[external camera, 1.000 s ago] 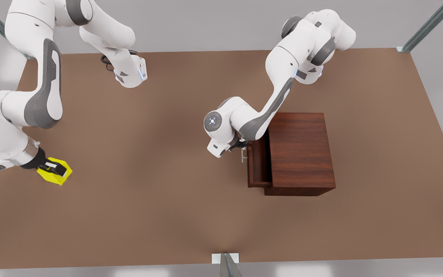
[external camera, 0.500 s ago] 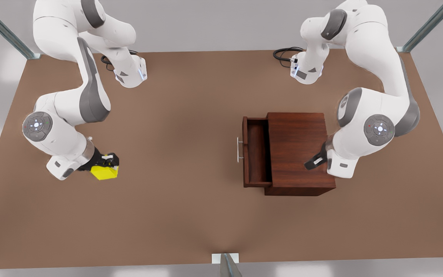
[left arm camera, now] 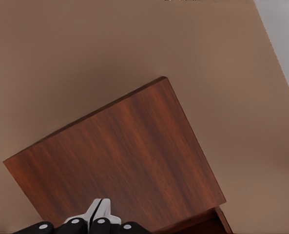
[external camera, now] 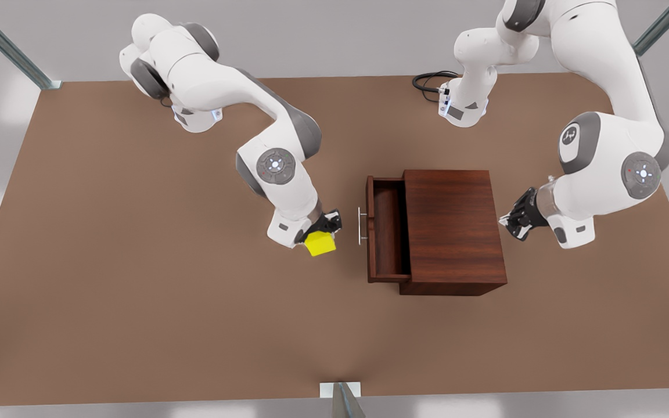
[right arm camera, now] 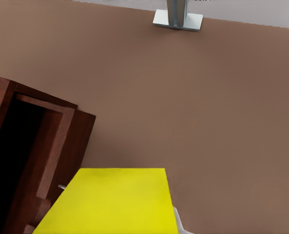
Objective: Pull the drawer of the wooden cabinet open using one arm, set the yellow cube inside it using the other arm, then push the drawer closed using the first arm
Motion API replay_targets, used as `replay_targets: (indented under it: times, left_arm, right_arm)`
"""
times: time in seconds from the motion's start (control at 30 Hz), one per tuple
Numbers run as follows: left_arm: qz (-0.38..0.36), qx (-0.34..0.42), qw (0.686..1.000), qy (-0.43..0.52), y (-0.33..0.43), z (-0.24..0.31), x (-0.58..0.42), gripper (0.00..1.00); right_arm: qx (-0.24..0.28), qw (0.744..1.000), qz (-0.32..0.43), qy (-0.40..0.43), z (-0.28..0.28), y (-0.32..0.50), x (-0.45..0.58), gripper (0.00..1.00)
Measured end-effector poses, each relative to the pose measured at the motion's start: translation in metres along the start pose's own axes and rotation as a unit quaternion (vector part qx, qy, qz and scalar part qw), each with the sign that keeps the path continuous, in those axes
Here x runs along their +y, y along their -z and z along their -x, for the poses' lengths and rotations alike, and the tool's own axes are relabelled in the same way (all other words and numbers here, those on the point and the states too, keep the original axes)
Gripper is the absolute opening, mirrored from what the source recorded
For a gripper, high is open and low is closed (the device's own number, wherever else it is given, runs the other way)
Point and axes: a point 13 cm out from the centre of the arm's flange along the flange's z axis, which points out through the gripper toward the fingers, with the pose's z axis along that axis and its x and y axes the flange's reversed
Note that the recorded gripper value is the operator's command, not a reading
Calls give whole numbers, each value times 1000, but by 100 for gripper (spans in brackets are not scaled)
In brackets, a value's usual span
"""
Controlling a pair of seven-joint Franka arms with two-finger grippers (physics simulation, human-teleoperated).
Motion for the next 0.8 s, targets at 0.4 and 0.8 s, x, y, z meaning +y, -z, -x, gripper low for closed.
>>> replay_targets:
  times: [0.4, 0.8]
  left_arm:
    - [-36, -9, 995, 96, -4, 13, -20, 21]
    - [-39, -7, 988, 146, -12, 19, -25, 21]
  right_arm:
    - [-70, 985, 108, -118, -7, -53, 153, 63]
    - [-32, 976, 77, -201, -40, -114, 164, 80]
